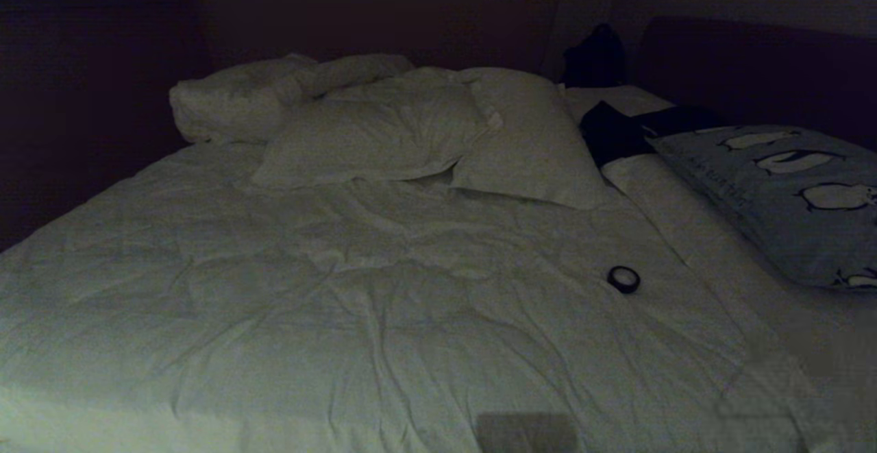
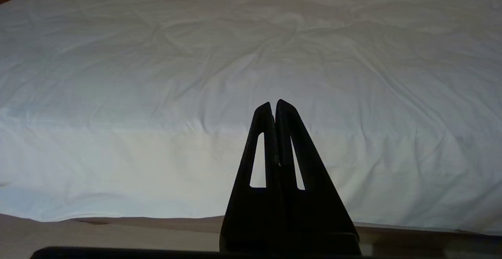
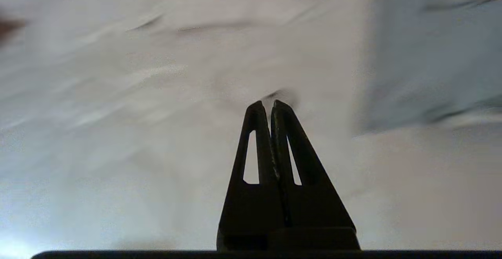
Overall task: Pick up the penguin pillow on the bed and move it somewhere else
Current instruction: Place the pillow at the bedside, then pick up the pillow
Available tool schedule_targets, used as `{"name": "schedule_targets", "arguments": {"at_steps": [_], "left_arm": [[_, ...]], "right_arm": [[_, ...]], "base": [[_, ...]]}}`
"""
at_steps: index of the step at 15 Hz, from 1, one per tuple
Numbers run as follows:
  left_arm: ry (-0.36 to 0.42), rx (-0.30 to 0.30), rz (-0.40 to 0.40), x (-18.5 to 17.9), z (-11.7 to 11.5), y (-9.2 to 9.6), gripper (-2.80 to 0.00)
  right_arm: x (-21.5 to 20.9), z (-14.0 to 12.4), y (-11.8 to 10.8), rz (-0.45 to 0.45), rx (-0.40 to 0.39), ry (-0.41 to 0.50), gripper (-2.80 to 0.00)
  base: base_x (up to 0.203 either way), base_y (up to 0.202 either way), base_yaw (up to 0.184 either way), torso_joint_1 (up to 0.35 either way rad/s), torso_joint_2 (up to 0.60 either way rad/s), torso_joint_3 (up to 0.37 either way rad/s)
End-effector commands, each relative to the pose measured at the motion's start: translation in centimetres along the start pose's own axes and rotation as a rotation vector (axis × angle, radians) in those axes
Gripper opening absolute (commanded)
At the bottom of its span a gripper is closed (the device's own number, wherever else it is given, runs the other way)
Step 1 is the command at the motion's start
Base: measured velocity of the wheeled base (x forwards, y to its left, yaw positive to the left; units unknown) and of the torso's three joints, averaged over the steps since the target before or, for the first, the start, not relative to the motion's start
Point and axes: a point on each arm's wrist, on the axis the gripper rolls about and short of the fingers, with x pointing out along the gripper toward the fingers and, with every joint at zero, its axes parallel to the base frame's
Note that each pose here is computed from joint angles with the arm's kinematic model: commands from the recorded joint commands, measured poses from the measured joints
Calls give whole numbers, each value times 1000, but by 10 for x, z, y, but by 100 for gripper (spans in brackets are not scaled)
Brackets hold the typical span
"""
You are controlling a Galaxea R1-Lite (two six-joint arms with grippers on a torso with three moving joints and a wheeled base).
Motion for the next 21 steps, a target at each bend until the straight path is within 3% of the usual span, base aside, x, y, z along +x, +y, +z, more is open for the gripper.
{"name": "schedule_targets", "arguments": {"at_steps": [1, 4, 6, 9, 15, 18, 21], "left_arm": [[1, 0, 0, 0, 0, 0, -280], [1, 0, -1, 0, 0, 0, -280], [1, 0, 0, 0, 0, 0, -280], [1, 0, 0, 0, 0, 0, -280], [1, 0, 0, 0, 0, 0, -280], [1, 0, 0, 0, 0, 0, -280], [1, 0, 0, 0, 0, 0, -280]], "right_arm": [[-13, -39, 17, 39, 246, 269, -280], [-14, -61, 22, 64, 328, 404, -280], [-21, -71, 25, 72, 339, 430, -280], [-39, -83, 36, 110, 316, 436, -280], [-73, -103, 57, 266, 263, 555, -280], [-89, -108, 60, 283, 226, 495, -280], [-114, -113, 64, 242, 152, 353, -280]], "base": [[0, 0, 0, 0, 0, 0], [0, 0, 0, 0, 0, 0], [0, 0, 0, 0, 0, 0], [0, 0, 0, 0, 0, 0], [0, 0, 0, 0, 0, 0], [0, 0, 0, 0, 0, 0], [0, 0, 0, 0, 0, 0]]}}
